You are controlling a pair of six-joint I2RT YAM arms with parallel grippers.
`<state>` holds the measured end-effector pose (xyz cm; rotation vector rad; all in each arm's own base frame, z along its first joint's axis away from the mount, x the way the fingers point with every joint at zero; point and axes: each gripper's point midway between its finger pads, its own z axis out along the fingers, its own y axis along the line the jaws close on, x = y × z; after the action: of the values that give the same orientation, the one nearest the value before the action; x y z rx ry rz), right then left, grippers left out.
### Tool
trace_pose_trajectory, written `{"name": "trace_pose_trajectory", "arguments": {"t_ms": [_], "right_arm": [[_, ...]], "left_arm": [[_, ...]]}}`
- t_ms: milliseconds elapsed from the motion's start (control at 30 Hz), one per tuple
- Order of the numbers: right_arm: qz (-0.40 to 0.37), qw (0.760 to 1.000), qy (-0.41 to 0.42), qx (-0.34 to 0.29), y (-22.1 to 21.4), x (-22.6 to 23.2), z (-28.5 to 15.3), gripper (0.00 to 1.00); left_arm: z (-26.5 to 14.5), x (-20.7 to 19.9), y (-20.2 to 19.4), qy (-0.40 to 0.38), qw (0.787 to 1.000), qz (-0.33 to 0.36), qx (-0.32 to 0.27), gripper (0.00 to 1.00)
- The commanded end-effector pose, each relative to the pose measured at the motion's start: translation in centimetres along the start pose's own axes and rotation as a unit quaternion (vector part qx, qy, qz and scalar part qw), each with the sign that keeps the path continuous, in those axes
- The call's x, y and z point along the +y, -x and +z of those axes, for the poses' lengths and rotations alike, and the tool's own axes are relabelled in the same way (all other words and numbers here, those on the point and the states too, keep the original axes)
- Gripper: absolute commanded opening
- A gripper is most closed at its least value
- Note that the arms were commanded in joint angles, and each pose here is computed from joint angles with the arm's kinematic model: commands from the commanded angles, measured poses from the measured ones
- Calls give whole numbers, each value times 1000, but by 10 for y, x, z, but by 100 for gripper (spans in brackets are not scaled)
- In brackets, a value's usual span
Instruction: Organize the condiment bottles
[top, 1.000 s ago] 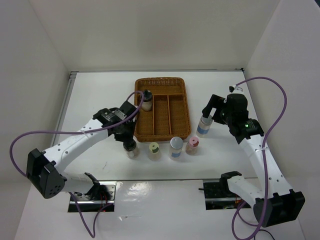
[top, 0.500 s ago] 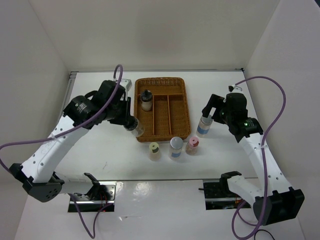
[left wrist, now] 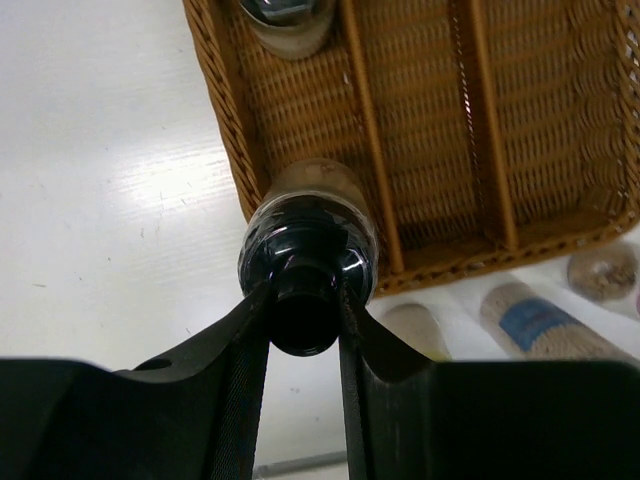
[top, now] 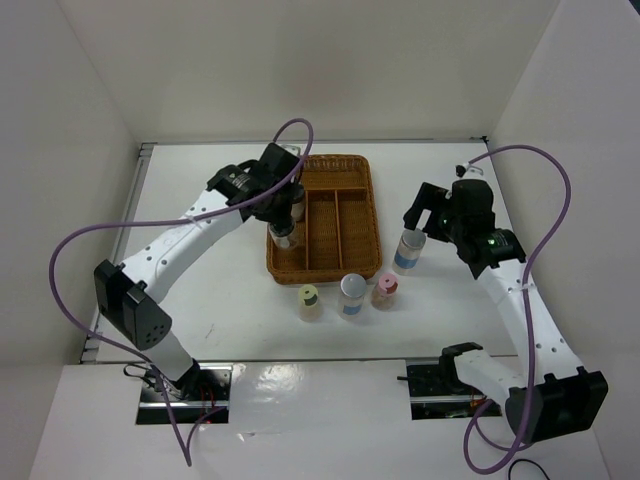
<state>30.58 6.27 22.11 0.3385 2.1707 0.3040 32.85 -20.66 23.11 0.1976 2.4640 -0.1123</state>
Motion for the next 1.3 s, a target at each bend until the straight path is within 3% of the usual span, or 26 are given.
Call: {"name": "trace_pose_trajectory", "arguments": {"t_ms": [0, 433, 733, 1100, 1267], "right_arm": [[-14, 999, 13, -44, 30, 8, -15, 98], [-34, 999, -12, -7, 14, 4, 7, 98], [-38, 998, -45, 37, -11, -5, 17, 98], [-35, 997, -51, 40, -15, -8, 19, 98], [-36, 996, -54, 55, -25, -11, 23, 98]], "left_arm": [[4, 8, 39, 14, 998, -2, -64, 23], [67, 13, 41, 21, 999, -4, -39, 23], [86, 10, 43, 16, 999, -2, -35, 23], [113, 3, 35, 11, 1000, 1, -17, 25], [117, 2, 35, 11, 1000, 1, -17, 36]]}}
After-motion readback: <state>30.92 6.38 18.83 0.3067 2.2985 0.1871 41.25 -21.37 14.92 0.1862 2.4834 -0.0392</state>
